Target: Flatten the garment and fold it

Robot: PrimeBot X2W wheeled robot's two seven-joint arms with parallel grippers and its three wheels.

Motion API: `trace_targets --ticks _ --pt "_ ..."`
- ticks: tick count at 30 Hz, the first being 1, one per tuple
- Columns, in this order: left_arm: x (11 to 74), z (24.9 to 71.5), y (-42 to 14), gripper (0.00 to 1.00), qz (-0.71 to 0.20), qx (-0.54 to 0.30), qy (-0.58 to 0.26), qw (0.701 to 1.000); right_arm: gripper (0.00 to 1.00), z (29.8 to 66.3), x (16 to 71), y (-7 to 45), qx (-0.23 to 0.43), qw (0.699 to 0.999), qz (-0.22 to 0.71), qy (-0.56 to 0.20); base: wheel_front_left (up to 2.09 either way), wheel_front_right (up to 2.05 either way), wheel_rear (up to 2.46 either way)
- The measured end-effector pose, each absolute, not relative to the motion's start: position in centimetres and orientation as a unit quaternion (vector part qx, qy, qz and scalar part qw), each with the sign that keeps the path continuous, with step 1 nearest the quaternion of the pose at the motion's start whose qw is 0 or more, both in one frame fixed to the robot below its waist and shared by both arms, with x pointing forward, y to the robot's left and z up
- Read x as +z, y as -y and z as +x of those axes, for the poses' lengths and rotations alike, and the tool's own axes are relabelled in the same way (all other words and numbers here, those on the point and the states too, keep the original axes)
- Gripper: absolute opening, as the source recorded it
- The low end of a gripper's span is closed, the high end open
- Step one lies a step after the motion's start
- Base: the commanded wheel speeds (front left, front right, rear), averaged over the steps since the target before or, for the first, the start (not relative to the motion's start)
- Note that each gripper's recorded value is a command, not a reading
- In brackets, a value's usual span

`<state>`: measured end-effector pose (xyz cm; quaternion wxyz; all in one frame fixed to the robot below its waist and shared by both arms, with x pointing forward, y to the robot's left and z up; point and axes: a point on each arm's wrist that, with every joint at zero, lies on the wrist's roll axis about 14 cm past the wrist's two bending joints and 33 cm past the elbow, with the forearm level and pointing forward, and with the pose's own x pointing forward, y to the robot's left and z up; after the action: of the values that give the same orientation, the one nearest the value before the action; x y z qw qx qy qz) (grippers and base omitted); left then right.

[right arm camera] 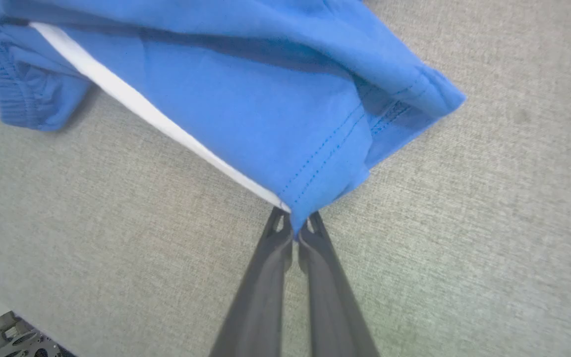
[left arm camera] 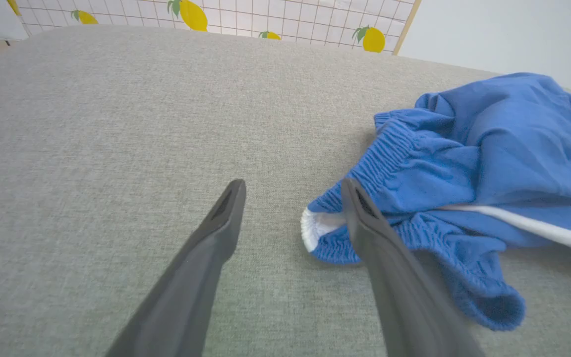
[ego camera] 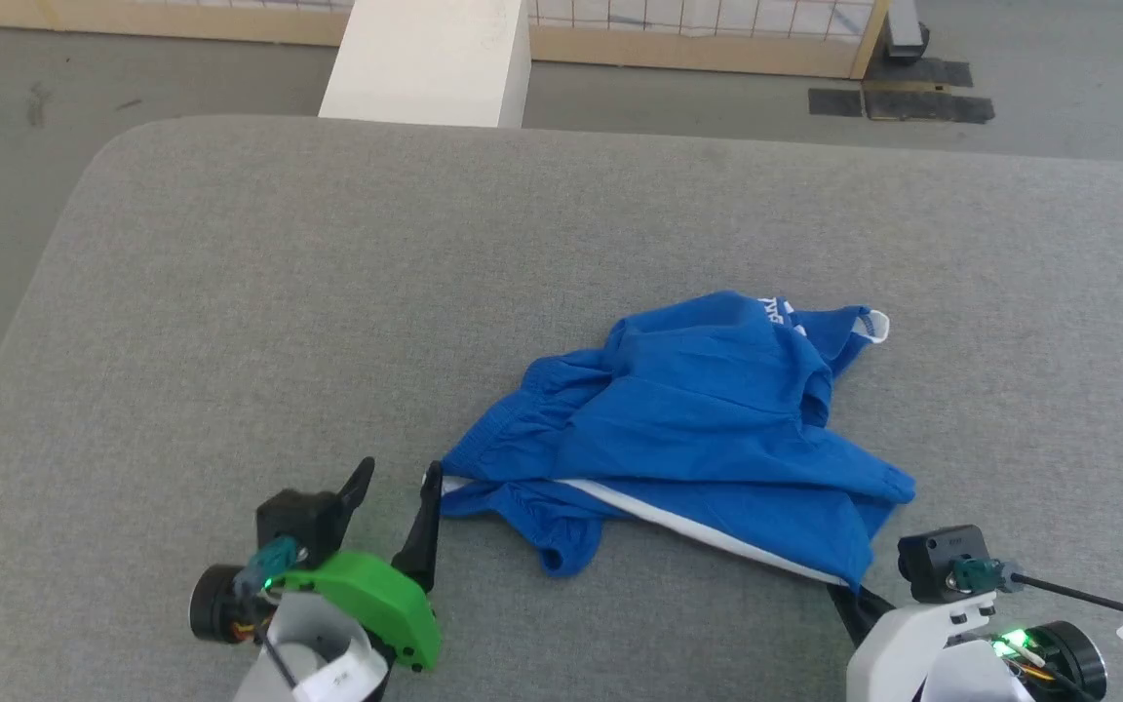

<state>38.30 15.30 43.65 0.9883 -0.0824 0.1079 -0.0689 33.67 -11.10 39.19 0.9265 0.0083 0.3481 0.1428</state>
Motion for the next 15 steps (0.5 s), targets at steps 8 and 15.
trace_targets --ticks 8,15 --pt "40.8 38.4 -13.5 1.00 -0.028 -0.132 -0.228 0.964 0.00 32.9 39.4 11.8 0.132 0.928 0.017 -0.348 0.00 0.00 0.00" --pt "39.3 38.8 -13.2 1.00 0.005 -0.156 -0.289 0.944 0.00 32.8 39.2 12.0 0.127 0.928 0.023 -0.350 0.00 0.00 0.00"
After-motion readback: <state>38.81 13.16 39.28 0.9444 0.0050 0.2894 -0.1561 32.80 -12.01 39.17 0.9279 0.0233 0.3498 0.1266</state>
